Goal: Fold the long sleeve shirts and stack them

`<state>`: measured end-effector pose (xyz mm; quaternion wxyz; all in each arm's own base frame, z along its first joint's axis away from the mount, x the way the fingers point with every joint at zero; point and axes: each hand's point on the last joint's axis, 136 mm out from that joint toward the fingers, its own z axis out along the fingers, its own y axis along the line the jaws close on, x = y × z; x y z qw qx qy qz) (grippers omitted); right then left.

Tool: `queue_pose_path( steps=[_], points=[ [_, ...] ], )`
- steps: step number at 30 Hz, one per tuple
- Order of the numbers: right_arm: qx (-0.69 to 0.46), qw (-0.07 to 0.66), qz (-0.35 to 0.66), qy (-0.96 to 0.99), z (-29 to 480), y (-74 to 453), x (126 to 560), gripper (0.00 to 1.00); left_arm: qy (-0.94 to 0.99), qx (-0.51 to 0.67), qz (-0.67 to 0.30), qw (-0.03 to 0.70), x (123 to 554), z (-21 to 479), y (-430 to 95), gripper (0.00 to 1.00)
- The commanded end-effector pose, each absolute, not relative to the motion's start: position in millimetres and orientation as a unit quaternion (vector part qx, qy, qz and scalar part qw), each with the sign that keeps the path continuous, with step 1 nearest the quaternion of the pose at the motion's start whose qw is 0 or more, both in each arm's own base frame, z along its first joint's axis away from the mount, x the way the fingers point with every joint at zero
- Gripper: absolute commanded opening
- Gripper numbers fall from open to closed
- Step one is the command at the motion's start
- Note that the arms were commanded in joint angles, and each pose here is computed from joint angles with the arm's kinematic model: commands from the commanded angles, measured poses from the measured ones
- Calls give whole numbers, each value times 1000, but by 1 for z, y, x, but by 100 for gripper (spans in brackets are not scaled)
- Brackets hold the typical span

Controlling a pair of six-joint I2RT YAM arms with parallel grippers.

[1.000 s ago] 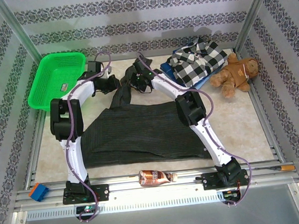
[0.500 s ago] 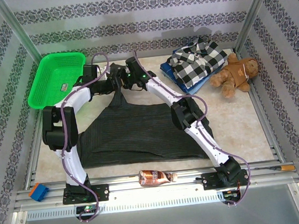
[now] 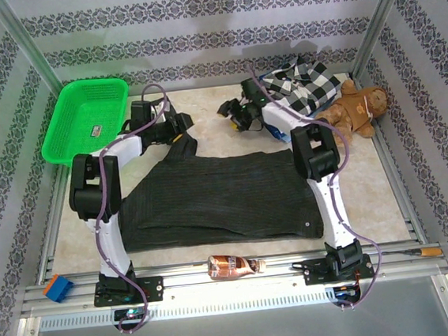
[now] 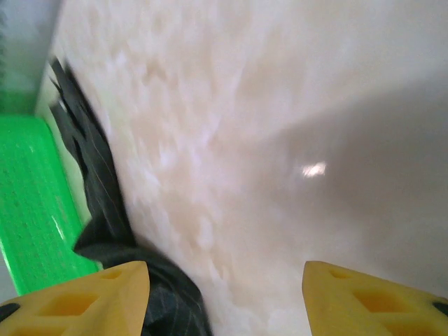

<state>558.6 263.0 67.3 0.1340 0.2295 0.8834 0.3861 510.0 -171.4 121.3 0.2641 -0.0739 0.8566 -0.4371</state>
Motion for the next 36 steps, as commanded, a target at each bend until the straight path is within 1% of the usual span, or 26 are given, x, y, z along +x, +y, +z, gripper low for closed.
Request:
queue_pose_path(
  steps=[1, 3, 4, 5, 8, 14, 17, 20, 23, 26, 28, 33, 36],
  points=[
    [179, 156, 383, 893, 94, 276, 544, 61, 848, -55, -442, 289, 534, 135, -191, 78],
    [166, 143, 377, 900, 92, 277, 526, 61, 850, -57, -432, 294, 547, 141, -195, 81],
    [149, 138, 364, 909, 88, 279, 507, 62, 851, -61, -428, 300, 550, 145, -192, 91],
    [144, 139, 358, 912, 88, 278, 501, 64, 853, -61, -423, 300, 548, 147, -190, 100],
    [136, 129, 347, 919, 83, 273, 479, 65, 878, -75, -379, 283, 531, 145, -172, 100],
    [117, 132, 326, 929, 89, 253, 453, 70, 927, -150, -245, 240, 479, 128, -101, 100],
    [106, 134, 322, 931, 94, 248, 446, 71, 937, -175, -182, 241, 471, 129, -73, 100],
    [92, 135, 327, 931, 102, 249, 438, 73, 938, -203, -165, 226, 480, 119, -61, 100],
    [71, 138, 329, 931, 111, 250, 428, 76, 940, -221, -160, 206, 498, 101, -60, 92],
    [54, 144, 337, 929, 124, 251, 417, 79, 936, -246, -152, 200, 517, 86, -57, 88],
    [41, 146, 343, 927, 132, 252, 409, 81, 934, -255, -156, 195, 529, 75, -59, 83],
    [20, 147, 356, 923, 149, 254, 386, 82, 929, -283, -144, 193, 552, 54, -54, 72],
    [13, 148, 362, 920, 155, 255, 375, 81, 925, -283, -156, 202, 568, 50, -59, 66]
  ],
)
